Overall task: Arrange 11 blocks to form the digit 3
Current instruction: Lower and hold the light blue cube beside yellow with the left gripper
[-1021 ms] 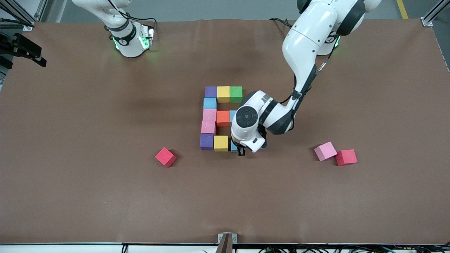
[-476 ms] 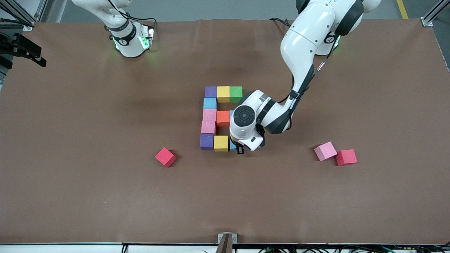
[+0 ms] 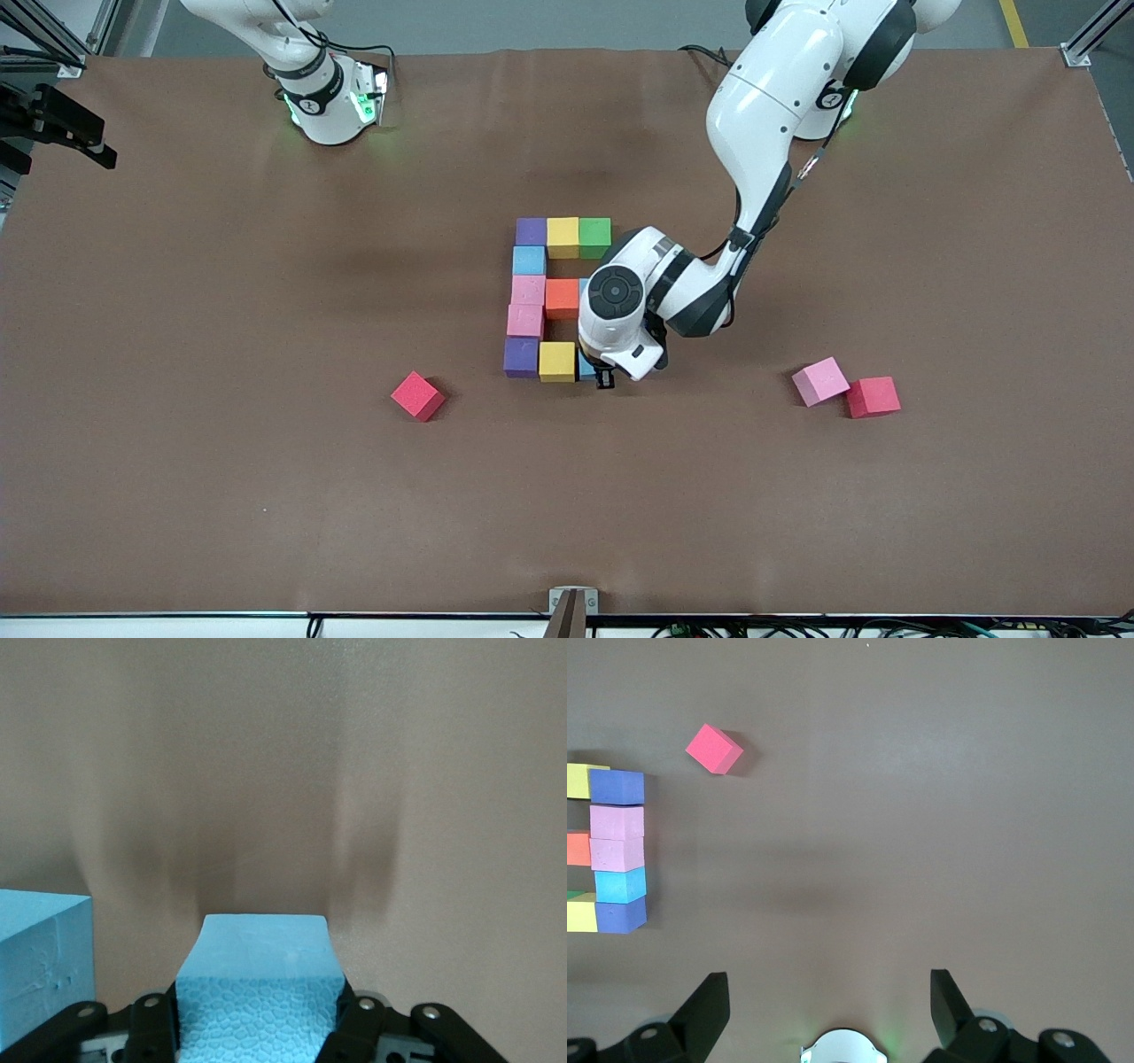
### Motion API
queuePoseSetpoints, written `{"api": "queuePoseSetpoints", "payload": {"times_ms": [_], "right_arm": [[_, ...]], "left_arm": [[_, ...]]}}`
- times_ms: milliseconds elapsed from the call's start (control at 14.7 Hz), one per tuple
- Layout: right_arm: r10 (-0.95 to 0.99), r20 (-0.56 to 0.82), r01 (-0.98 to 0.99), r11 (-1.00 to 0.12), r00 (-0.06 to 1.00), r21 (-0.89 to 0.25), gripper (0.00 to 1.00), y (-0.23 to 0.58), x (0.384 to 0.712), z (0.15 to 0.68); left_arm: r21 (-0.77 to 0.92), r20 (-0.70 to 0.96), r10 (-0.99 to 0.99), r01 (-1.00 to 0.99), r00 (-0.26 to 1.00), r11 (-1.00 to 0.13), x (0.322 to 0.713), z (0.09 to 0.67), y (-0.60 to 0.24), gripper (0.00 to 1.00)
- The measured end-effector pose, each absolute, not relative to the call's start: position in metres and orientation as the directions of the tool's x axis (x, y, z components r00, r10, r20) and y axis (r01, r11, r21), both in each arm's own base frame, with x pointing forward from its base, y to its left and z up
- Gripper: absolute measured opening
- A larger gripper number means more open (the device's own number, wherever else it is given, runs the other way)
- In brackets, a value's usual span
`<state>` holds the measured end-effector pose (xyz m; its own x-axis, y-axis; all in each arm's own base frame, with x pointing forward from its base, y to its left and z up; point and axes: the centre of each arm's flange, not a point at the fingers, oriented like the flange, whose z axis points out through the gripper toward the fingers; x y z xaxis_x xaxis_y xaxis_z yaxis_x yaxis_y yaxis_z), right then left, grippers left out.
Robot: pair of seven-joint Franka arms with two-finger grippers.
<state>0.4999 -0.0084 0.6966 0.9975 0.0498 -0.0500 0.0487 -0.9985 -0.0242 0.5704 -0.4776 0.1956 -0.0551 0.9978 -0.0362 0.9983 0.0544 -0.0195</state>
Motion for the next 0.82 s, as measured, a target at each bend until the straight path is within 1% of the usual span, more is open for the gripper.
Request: {"api": "queuePoseSetpoints", "payload": {"times_ms": [817], "right_arm": [[0.05,-0.05,0.049,-0.999,0.998,-0.024,1.0,-0.0084,0.4999,0.6966]], "left_arm": [[-0.002,-0.052,0.997,0.998,-0.055,0.055,0.5723,0.1952,-0.479,0.56]]}}
